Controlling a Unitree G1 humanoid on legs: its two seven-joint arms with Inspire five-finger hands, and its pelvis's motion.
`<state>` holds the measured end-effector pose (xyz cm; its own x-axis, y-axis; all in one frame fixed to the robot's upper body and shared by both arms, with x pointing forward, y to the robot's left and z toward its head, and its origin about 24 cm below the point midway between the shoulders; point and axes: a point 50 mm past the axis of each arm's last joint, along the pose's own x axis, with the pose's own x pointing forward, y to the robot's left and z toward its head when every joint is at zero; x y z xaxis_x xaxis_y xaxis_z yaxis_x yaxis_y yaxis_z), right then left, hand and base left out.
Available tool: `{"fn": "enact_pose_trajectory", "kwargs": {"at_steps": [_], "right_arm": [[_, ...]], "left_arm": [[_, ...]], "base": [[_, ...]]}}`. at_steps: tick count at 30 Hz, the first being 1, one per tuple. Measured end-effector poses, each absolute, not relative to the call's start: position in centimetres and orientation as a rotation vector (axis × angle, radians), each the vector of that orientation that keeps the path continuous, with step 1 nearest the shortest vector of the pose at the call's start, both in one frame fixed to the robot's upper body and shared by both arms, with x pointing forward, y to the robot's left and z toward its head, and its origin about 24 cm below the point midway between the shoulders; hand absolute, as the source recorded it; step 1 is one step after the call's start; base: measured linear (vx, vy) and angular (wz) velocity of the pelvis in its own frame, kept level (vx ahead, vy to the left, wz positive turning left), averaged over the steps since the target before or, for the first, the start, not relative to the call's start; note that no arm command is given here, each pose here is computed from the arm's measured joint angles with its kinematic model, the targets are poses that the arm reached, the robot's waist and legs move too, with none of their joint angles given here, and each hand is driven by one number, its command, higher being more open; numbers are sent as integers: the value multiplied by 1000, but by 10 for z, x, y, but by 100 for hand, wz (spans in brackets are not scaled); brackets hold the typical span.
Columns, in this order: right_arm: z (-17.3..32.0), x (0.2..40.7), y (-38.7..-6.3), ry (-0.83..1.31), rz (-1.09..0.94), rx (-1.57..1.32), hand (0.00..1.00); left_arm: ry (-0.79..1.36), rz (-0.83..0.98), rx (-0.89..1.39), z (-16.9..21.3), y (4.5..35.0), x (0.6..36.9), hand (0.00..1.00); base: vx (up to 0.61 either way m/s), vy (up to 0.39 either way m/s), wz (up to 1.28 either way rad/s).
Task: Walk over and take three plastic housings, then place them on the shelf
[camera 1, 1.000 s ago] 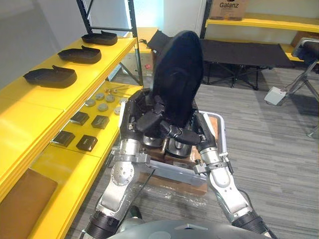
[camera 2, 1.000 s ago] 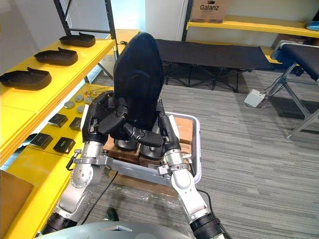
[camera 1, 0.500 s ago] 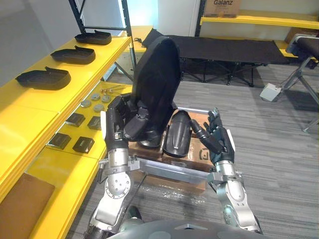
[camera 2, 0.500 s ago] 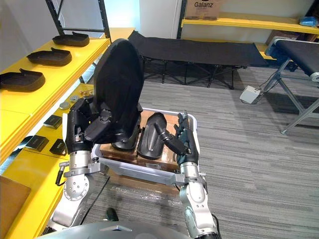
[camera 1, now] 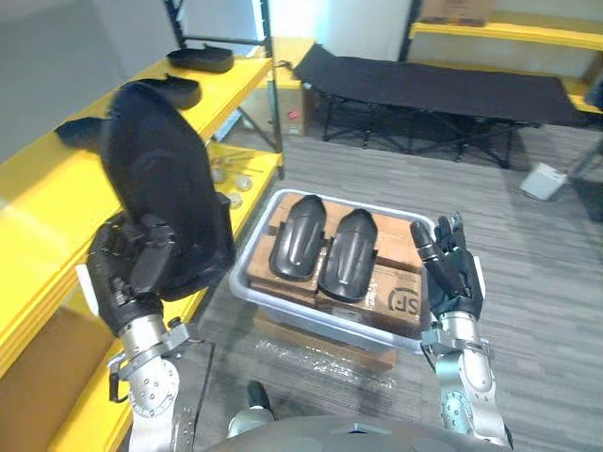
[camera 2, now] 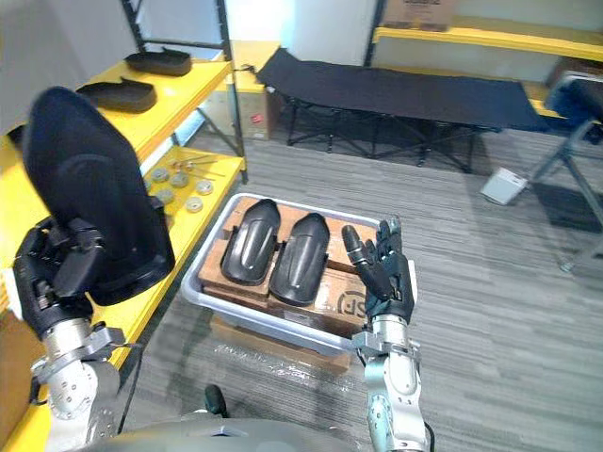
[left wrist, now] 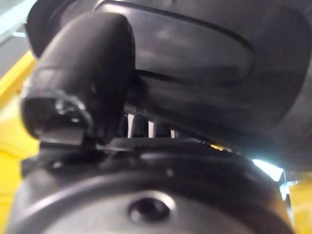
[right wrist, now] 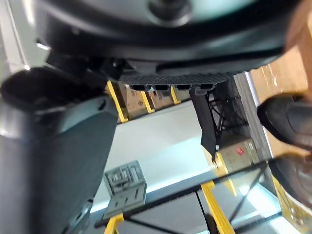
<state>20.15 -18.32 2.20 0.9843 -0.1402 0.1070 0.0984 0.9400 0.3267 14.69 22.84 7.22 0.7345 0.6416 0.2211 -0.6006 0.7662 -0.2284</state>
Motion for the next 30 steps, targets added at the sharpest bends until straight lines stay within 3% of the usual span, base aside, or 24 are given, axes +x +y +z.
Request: {"fn": "enact_pose_trajectory", "kwargs": {"at_steps": [6, 11, 15, 21, 27, 30], "right_arm": [[45, 241, -133, -206, 114, 305, 100], [53, 249, -99, -232, 260, 203, 100], [47, 250, -113, -183, 180, 186, 100], [31, 238, -142, -126, 74, 147, 100], [23, 214, -197, -106, -184, 99, 100], [17, 203, -206, -90, -234, 96, 100]], "left_arm": [[-279, 726, -85, 71, 235, 131, 0], [-274, 671, -86, 71, 231, 132, 0], [-272, 569, -98, 70, 220, 138, 0], [-206, 570, -85, 61, 222, 125, 0], [-177, 393, -156, 48, 203, 144, 0], [-211, 371, -158, 53, 200, 151, 0]], "base": [[-5, -26, 45], [-23, -17, 60], [-76, -45, 87], [-90, -73, 37], [-63, -38, 101], [-7, 27, 18]]}}
